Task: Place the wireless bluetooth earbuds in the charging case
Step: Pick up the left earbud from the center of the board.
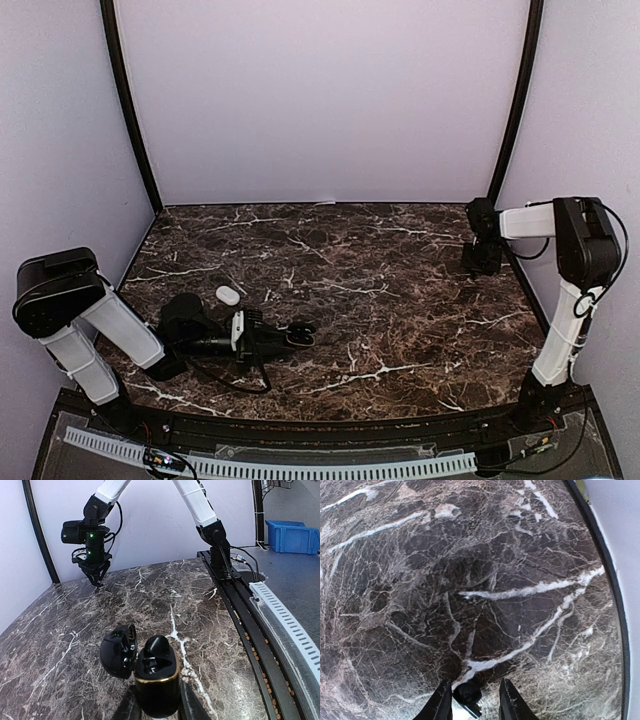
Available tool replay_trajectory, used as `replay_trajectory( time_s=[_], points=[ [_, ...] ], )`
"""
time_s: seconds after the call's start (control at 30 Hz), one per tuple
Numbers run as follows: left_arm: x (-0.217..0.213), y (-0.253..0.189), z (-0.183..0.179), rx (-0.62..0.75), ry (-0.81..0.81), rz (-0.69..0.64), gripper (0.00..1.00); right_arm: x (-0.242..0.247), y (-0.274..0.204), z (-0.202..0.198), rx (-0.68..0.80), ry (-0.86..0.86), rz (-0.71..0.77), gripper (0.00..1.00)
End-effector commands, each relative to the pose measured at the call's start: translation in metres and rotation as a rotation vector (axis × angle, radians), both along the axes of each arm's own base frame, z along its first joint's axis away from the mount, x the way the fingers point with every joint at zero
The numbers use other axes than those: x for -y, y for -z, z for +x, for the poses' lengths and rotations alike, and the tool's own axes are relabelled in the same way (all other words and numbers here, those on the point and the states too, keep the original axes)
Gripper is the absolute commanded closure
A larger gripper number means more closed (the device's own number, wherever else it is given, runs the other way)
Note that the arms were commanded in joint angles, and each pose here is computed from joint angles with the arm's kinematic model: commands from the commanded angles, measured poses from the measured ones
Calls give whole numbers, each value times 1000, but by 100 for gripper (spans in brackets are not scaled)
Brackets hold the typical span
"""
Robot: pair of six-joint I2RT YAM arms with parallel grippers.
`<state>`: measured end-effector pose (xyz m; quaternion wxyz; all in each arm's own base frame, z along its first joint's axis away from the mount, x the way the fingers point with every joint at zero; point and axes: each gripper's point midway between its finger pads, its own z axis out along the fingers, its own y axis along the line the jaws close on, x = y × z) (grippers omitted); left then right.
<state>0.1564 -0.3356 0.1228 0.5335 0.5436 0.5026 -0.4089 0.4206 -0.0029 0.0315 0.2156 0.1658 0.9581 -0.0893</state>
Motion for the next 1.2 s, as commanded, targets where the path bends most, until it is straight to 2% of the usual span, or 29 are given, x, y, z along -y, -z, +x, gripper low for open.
replay_trajectory(
  time_s=[0.0, 0.6, 0.7, 0.97, 1.17],
  points=[
    [3, -10, 4, 10, 3, -27, 100, -6, 4, 9, 28, -18, 73, 69],
    [3, -8, 4, 8, 1, -21, 100, -15, 21, 3, -3, -20, 152, 74],
    [3, -8, 4, 8, 1, -21, 100, -16, 21, 0, -3, -22, 159, 79],
    [3, -9, 4, 11, 0, -22, 100, -25, 2, -4, 42, -57, 194, 84],
    [3, -9, 5, 8, -3, -22, 100, -54, -18, -13, 79, -134, 226, 87]
  ],
)
